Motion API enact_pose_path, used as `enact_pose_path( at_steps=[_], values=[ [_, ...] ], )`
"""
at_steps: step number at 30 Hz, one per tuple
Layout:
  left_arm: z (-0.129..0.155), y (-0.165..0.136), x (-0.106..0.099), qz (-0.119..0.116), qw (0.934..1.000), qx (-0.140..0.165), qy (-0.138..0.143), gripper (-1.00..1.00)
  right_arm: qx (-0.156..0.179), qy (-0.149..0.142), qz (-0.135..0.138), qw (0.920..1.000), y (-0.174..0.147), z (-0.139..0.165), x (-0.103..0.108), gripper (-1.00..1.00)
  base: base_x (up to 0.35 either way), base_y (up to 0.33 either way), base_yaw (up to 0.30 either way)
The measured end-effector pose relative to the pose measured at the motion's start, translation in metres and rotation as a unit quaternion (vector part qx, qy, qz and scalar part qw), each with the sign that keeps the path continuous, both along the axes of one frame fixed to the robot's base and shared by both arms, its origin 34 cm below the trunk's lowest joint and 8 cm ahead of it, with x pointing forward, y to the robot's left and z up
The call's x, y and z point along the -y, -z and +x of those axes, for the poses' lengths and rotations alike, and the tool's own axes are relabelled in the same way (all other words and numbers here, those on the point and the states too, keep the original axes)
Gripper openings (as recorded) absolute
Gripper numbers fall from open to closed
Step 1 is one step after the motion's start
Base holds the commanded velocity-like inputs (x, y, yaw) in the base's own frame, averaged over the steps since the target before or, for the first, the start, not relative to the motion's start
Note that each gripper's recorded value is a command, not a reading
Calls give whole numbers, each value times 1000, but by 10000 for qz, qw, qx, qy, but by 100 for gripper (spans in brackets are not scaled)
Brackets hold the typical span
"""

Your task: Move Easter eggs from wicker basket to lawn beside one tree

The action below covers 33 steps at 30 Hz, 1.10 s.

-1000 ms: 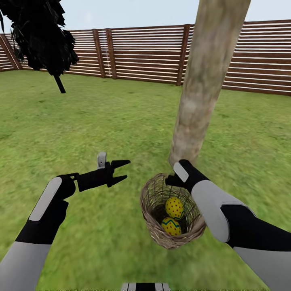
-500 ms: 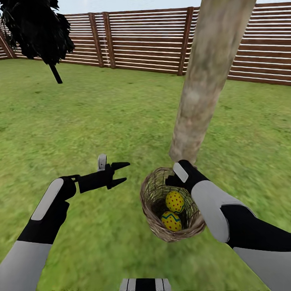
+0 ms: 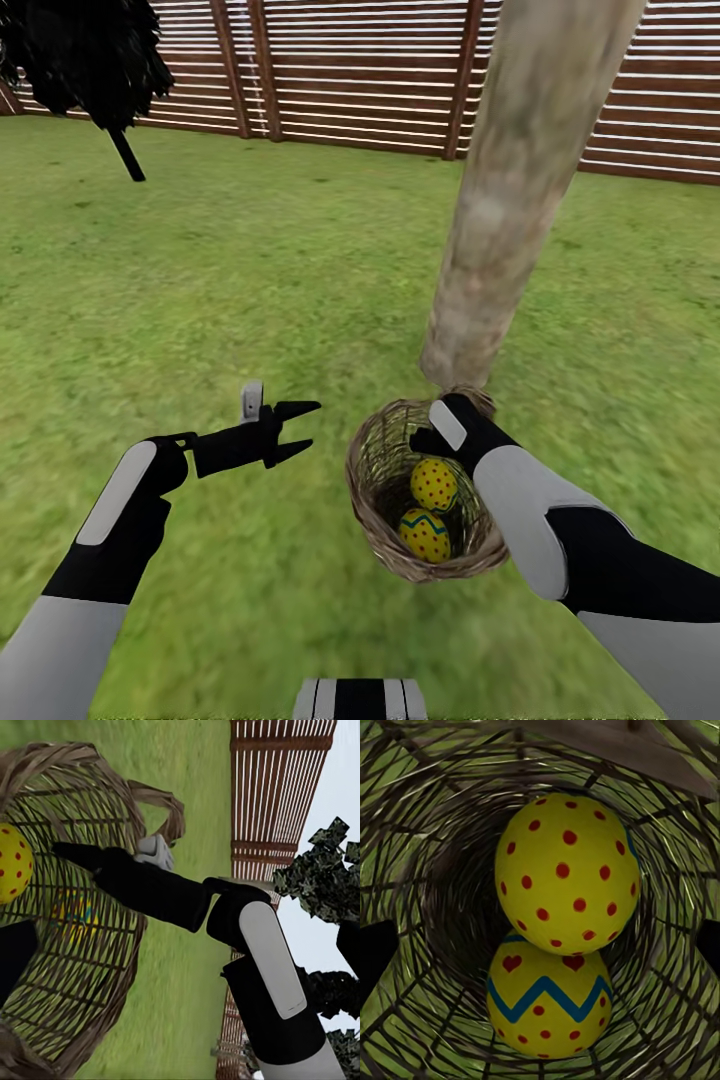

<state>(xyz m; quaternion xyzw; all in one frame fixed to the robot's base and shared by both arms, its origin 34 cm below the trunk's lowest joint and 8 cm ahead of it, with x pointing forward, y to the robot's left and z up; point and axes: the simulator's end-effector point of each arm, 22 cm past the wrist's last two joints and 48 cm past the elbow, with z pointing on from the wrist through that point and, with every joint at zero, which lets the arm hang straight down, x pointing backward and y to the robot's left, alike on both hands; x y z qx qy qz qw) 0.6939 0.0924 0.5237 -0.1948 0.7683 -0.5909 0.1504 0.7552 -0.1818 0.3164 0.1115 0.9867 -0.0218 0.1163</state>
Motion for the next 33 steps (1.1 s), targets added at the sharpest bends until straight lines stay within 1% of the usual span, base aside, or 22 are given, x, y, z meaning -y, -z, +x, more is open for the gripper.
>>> enact_pose_path(
  at_steps=[6, 10, 15, 22, 24, 27, 33],
  values=[
    [1, 15, -1, 1, 9999, -114, -5, 100, 20, 44, -3, 10000, 12, 4, 1, 100, 0, 0, 0],
    [1, 24, -3, 7, 9998, -177, -3, 100, -52, 51, 0, 10000, 23, 1, 2, 100, 0, 0, 0],
    [6, 28, -9, -98, 9998, -173, -86, 100, -145, 50, -3, 9999, 37, -3, 2, 100, 0, 0, 0],
    [6, 45, -10, -125, 9994, -298, -103, 100, -252, 65, -9, 9997, 56, -7, 2, 100, 0, 0, 0],
    [6, 50, -10, -124, 9993, -338, -104, 100, -198, 107, -20, 9997, 60, -5, 4, 100, 0, 0, 0],
    [6, 58, -10, -127, 9990, -404, -105, 100, -8, 174, -46, 9998, 60, 7, 6, 100, 0, 0, 0],
    [5, 75, -10, -133, 9984, -536, -110, 100, 74, 208, -58, 9997, 68, 14, 8, 100, 0, 0, 0]
  ],
)
